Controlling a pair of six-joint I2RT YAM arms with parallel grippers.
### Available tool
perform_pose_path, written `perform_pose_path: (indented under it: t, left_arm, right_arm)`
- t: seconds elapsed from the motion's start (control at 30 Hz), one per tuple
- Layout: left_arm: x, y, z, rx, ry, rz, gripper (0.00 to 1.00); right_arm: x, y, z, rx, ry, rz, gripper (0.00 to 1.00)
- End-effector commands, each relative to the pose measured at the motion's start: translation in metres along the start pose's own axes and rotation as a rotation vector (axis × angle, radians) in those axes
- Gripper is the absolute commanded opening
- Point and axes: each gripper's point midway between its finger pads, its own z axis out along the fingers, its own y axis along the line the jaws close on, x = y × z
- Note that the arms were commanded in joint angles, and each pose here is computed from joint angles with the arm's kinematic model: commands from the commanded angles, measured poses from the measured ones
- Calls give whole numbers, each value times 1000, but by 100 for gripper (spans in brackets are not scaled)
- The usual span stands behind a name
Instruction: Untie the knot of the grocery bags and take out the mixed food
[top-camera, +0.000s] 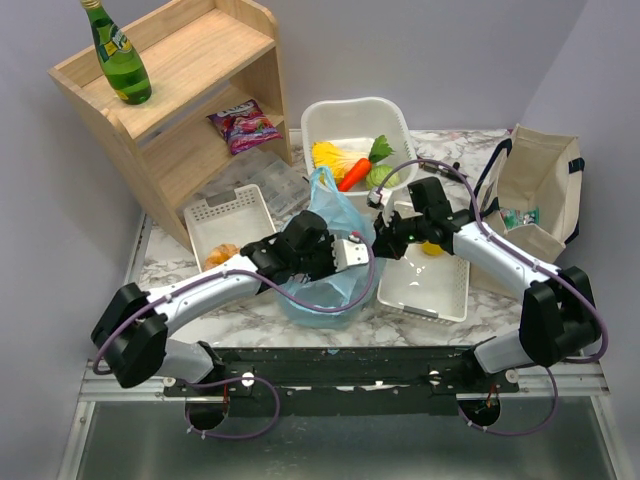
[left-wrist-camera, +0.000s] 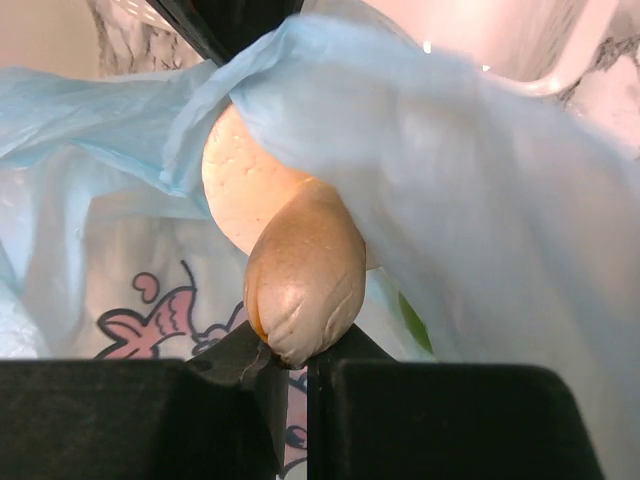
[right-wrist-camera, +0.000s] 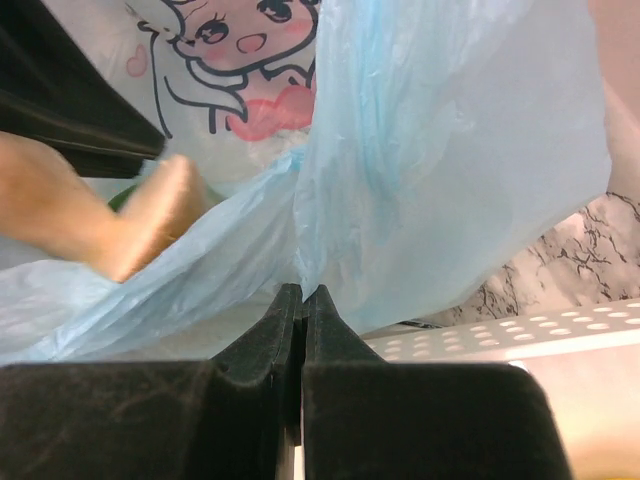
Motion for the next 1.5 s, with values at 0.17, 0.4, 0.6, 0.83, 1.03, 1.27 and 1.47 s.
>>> perform_pose_path:
  t: [0.17, 0.4, 0.6, 0.83, 1.03, 1.27, 1.47]
  left_arm:
    - [64, -25, -52, 67, 225, 96, 0]
    - [90, 4, -88, -62, 366, -9, 0]
    - [58, 28, -103, -134, 247, -133, 0]
    - [-67, 6, -138, 72, -198, -105, 0]
    - [-125, 61, -133, -27, -307, -203, 0]
    - [-158, 188, -88, -291, -288, -305, 0]
    - [-137, 282, -35, -408, -189, -370, 0]
  right_arm:
    - [-22, -6, -3, 11, -49, -25, 0]
    - [-27, -4, -3, 2, -67, -39, 1]
    - [-27, -2, -2, -11, -73, -47, 1]
    - [-29, -2, -1, -16, -86, -41, 1]
    - [-28, 0, 0, -21, -98, -34, 1]
    - [-26, -1, 1, -17, -101, -39, 1]
    - [-23, 0, 1, -12, -103, -47, 1]
